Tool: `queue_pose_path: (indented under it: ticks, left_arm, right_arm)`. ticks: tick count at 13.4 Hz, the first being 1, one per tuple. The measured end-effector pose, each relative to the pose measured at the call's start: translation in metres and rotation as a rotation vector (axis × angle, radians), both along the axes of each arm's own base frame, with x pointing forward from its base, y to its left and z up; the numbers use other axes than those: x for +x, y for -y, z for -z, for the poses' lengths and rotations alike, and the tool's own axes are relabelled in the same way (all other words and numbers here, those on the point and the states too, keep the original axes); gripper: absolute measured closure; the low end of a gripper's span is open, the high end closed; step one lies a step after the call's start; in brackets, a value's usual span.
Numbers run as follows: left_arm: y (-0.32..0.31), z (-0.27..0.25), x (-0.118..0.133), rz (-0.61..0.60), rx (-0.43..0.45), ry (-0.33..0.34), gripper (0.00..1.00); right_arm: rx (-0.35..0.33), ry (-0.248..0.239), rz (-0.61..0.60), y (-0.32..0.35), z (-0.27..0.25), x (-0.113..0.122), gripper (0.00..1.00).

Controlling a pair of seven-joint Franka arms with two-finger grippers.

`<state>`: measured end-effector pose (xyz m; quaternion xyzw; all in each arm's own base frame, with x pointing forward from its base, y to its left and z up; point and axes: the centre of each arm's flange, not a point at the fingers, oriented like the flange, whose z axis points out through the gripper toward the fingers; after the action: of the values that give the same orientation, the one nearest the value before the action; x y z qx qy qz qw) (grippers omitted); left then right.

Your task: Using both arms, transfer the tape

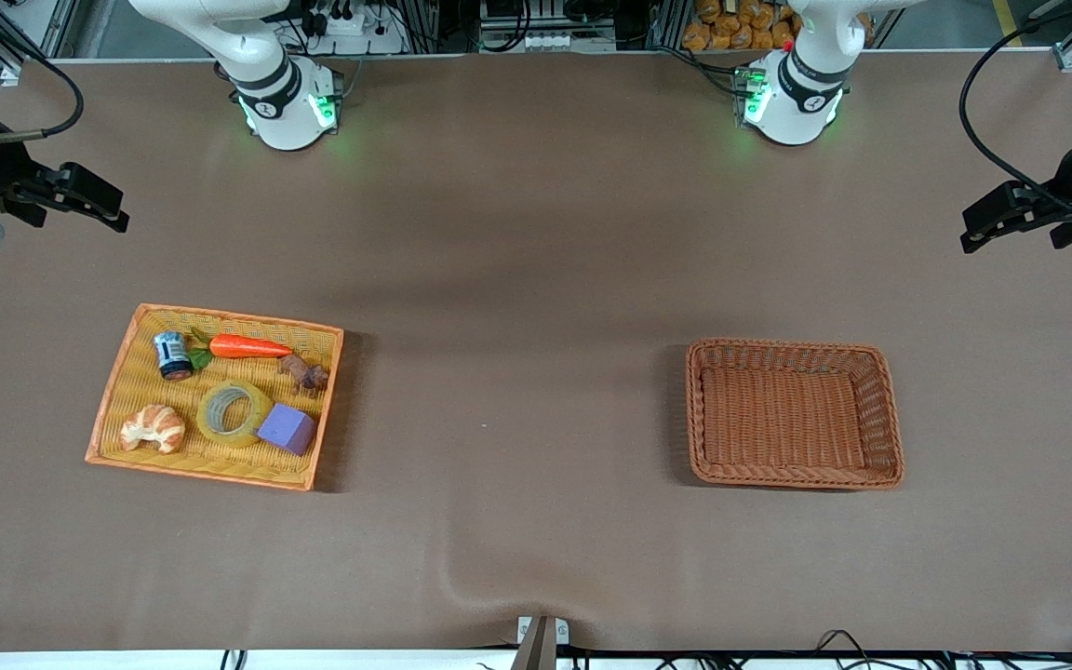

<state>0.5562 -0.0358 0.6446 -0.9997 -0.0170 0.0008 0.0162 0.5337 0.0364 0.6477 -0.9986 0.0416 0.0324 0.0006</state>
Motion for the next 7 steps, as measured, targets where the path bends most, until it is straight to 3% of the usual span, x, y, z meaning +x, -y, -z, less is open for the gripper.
queue_pose_path:
  ticks: [7]
  left_arm:
    - [-0.0025, 0.0009, 0.0005, -0.004, 0.0, -0.002, 0.0]
  right_arm:
    - [0.028, -0.003, 0.0, 0.0005, -0.0021, -0.0013, 0.0]
